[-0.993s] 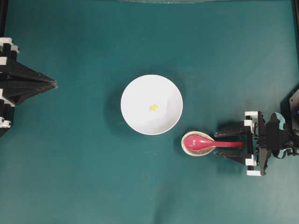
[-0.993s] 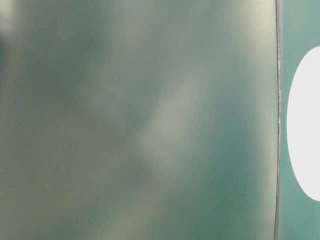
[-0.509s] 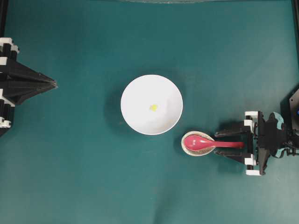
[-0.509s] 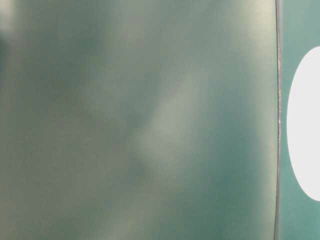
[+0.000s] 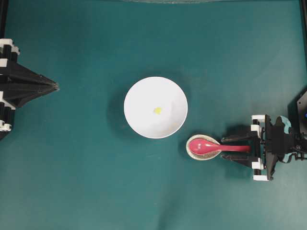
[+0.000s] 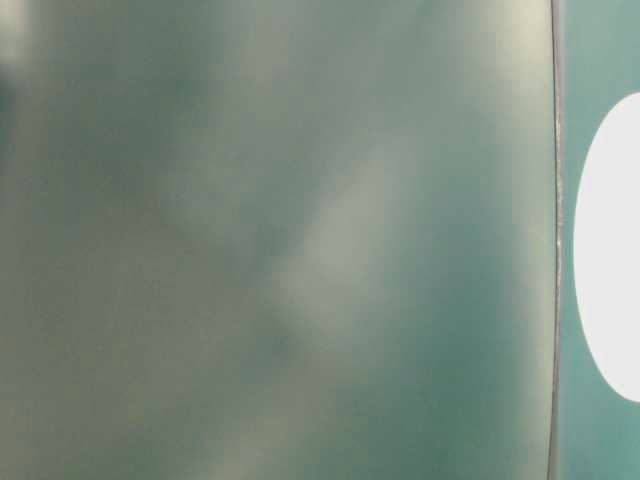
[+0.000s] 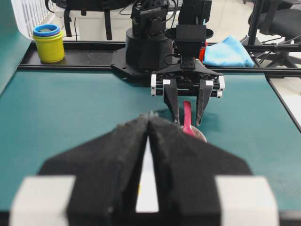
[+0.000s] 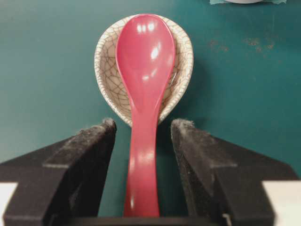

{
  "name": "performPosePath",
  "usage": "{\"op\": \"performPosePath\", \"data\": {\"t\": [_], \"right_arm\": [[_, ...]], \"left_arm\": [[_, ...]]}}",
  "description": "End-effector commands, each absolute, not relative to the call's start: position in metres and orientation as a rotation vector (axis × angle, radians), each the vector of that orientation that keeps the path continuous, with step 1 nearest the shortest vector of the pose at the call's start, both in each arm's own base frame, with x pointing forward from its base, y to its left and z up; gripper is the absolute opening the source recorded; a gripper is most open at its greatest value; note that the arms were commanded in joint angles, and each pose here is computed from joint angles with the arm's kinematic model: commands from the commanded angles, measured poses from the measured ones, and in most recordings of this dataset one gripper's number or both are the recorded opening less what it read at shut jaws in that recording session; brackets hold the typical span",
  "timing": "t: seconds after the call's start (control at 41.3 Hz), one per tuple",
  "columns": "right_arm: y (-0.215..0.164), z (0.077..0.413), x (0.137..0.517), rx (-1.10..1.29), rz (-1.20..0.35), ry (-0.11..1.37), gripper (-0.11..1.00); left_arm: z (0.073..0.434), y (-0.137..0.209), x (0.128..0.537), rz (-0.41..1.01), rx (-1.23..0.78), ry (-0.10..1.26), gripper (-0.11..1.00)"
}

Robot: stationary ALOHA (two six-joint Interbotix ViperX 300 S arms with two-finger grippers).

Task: Scoop the yellow hexagonal prism block from the bowl with a spoon using the right arm.
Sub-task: 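Lower the right gripper around the red spoon handle and close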

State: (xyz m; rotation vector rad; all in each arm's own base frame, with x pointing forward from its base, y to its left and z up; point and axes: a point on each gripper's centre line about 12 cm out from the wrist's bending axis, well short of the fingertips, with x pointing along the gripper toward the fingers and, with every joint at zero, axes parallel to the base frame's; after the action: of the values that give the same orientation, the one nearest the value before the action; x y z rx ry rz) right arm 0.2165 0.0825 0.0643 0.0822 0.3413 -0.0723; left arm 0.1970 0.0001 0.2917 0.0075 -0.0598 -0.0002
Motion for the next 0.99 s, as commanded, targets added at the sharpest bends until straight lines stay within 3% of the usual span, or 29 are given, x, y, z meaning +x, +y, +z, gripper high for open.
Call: {"op": "performPosePath", "data": {"t": [0.0,0.8,0.969], "right_arm": [[0.0837,0.0671,0.2167,0.090,-0.070,0.327,0.56],[0.0833,0.0680,0.2162,0.090,-0.068,0.324,0.23],[0.0829,0.0754,0.2157,0.112,-0.065,0.305,0.22]], "left_arm": [[0.3006,0.0000,0.1997,-0.001,0.012,-0.080,0.09],[0.3000,0.0000,0.1996,-0.001,0.012,-0.078,0.09],[0.2973,-0.0003,0.1999,-0.002,0.004,-0.052,0.09]]}}
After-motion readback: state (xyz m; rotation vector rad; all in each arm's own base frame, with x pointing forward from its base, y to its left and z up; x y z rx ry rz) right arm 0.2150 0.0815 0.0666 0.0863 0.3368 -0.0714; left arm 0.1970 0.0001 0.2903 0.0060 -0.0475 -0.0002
